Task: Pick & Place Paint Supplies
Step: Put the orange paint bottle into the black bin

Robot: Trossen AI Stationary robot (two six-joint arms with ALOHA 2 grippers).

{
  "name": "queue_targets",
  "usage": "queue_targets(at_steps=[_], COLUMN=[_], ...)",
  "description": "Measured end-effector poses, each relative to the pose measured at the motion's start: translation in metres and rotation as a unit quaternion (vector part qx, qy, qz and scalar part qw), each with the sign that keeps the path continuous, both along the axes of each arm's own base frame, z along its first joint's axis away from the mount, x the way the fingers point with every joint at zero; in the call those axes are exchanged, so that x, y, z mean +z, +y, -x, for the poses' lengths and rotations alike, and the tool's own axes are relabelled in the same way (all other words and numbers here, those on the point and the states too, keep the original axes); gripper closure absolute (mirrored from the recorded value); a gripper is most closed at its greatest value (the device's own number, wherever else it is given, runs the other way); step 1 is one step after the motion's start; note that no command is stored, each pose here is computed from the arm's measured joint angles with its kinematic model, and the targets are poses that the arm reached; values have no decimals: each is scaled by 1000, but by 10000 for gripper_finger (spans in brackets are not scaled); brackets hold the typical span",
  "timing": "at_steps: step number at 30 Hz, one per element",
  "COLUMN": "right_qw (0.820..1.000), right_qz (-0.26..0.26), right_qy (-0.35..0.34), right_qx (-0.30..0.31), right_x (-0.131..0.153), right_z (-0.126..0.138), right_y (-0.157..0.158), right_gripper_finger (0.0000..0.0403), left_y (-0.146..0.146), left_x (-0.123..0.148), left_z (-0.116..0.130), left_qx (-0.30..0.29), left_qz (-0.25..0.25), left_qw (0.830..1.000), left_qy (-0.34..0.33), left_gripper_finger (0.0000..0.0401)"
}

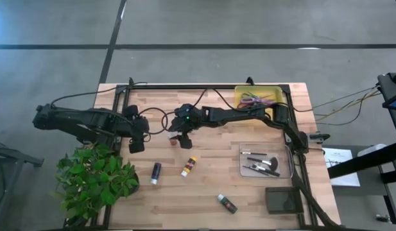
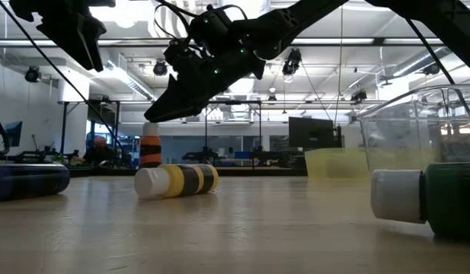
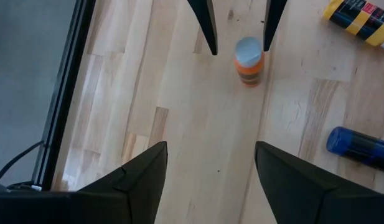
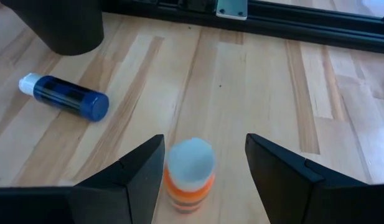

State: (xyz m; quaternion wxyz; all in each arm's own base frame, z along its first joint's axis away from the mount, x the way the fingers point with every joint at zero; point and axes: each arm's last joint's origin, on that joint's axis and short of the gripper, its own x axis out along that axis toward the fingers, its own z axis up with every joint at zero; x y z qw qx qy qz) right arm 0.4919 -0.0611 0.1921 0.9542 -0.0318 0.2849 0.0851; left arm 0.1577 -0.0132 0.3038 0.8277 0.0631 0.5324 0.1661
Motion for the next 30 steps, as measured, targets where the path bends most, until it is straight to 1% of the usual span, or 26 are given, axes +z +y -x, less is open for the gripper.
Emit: queue_targets(at_steps=[11,22,30], right_qw=[1000,1000,1000], right_qz=[-3,-4,-2], right_qy=[0,17,-7], right_qx=[1,2,6], right_x=[-1,-14,-10], right_z=[0,5,2], right_y=[1,2,3], right_gripper_finger=[178,178,178], left_y=[0,0,0], left_x=[0,0,0], left_z=[0,0,0], left_qx=[0,0,-1], left_qz=[0,0,-1], left_qw=[1000,1000,1000], left_qy=[0,0,1], left_gripper_finger=[153,153,153])
